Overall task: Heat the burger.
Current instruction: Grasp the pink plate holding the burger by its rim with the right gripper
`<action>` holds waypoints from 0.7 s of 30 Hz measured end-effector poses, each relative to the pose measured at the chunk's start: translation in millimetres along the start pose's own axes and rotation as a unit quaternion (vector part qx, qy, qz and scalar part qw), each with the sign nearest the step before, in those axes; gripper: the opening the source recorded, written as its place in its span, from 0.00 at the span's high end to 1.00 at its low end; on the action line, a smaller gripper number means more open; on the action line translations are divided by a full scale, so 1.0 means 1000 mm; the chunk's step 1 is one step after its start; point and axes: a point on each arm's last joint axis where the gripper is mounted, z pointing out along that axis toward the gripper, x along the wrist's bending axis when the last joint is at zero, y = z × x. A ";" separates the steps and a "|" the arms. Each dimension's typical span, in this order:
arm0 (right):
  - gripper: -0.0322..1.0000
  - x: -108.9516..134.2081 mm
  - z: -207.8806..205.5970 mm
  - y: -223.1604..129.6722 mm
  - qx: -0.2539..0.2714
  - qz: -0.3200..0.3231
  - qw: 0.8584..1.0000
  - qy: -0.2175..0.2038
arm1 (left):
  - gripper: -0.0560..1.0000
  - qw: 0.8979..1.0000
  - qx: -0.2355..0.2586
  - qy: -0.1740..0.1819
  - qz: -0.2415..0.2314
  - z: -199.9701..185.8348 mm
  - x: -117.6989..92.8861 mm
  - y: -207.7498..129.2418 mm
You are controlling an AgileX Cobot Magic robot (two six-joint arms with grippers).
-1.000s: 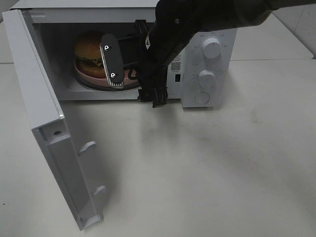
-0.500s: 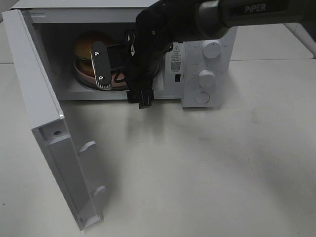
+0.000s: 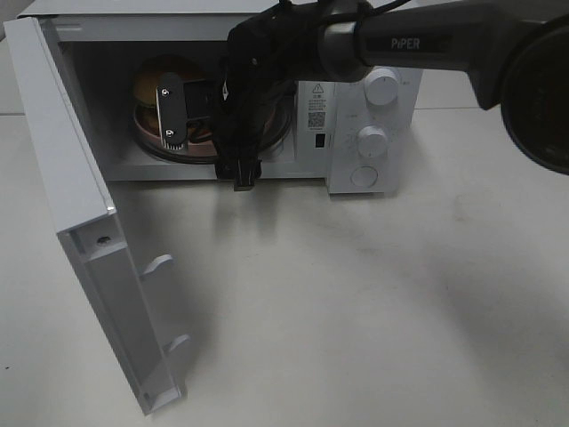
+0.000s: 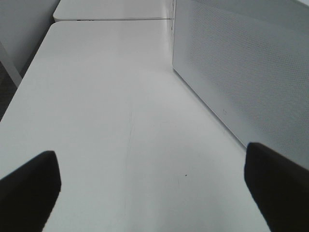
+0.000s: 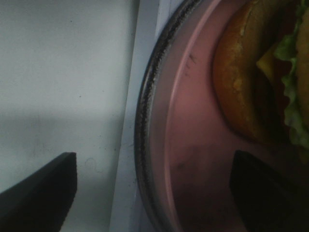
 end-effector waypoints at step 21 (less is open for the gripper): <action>0.91 0.000 0.017 -0.013 0.006 0.003 1.000 0.027 | 0.03 1.000 0.000 0.000 0.000 0.000 0.000 0.000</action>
